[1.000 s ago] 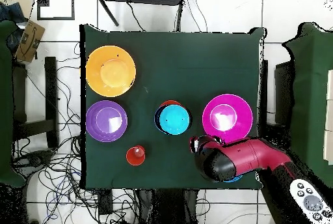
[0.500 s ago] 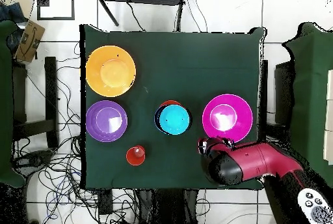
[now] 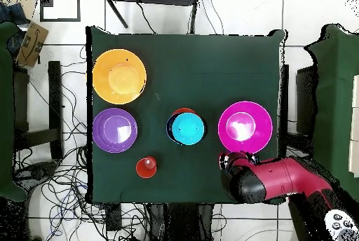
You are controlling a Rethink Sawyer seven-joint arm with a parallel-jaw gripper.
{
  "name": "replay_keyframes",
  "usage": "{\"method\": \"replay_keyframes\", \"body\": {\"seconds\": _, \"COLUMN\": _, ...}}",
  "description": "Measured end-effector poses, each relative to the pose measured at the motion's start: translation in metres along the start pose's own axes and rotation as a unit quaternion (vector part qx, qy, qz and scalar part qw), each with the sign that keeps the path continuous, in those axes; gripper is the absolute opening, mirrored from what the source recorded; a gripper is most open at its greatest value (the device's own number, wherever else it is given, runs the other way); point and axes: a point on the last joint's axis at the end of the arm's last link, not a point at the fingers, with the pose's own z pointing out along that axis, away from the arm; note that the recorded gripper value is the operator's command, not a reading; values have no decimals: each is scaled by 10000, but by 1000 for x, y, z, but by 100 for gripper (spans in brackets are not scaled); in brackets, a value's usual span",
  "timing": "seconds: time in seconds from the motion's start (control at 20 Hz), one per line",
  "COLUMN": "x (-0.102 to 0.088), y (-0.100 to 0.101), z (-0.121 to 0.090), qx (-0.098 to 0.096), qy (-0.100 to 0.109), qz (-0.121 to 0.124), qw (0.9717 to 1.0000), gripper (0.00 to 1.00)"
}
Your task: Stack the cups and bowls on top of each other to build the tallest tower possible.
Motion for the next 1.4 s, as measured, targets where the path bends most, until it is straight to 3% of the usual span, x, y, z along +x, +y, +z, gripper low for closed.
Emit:
{"method": "replay_keyframes", "body": {"seconds": 0.3, "x": 20, "y": 16, "z": 19, "qx": -82, "qy": 148, "qz": -205, "qw": 9996, "gripper": 100}}
{"method": "replay_keyframes", "body": {"seconds": 0.85, "x": 46, "y": 36, "z": 39, "qx": -195, "qy": 169, "qz": -392, "qw": 9989, "gripper": 100}}
{"method": "replay_keyframes", "body": {"seconds": 1.4, "x": 81, "y": 28, "z": 41, "qx": 197, "qy": 469, "qz": -674, "qw": 9964, "gripper": 100}}
